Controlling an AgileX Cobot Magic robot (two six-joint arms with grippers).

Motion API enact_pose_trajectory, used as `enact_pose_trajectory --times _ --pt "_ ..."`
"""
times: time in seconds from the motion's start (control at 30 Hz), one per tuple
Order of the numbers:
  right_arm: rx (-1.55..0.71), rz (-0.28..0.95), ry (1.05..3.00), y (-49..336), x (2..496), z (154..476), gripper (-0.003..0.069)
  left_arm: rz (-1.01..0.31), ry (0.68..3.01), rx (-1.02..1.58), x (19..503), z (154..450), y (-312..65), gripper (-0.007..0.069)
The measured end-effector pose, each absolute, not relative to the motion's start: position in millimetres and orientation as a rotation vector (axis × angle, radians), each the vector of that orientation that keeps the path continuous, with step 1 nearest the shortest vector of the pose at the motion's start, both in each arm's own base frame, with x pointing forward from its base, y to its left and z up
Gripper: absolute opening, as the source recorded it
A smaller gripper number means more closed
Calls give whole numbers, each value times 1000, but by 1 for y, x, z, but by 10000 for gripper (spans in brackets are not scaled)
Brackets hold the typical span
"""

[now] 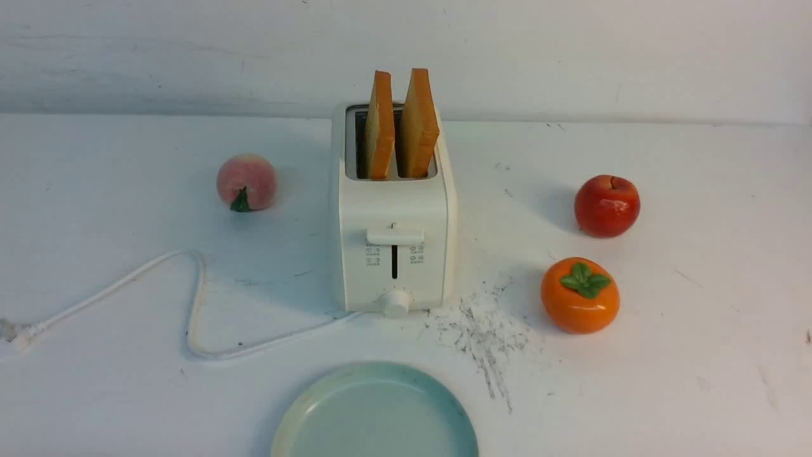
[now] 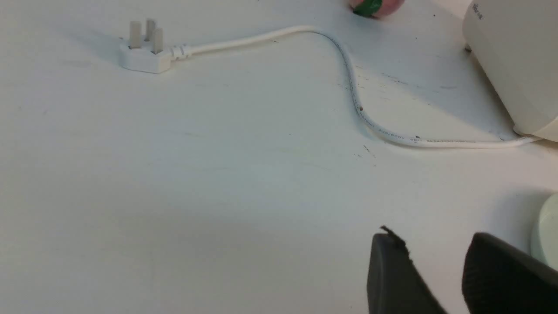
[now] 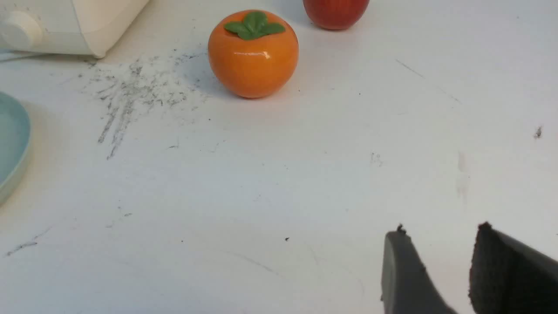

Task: Take toasted bread from bread machine on white table place on plate.
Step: 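Reach for a toast slice standing in the toaster with the left gripper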

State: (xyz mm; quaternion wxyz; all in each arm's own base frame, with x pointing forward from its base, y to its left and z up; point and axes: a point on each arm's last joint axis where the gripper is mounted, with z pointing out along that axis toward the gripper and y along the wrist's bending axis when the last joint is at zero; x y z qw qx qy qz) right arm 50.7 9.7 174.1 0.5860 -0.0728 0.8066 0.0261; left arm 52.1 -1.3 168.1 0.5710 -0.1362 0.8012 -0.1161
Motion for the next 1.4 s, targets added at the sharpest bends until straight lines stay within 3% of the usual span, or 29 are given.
enact_pose_trajectory --times 0.8,1.07,1.17,1.27,1.4 --pt "-170 61 1881 10 51 174 240 -264 1854 -307 53 170 -1 238" --pt "-161 72 1877 10 51 175 240 -552 1573 -479 57 193 -4 238" --pt "-85 160 1860 12 51 176 240 -585 1494 -493 57 200 -3 238" --pt "169 448 1784 17 53 181 240 -640 1357 -525 56 211 0 238" --pt "456 722 1618 16 55 193 240 -715 1140 -566 52 227 7 217"
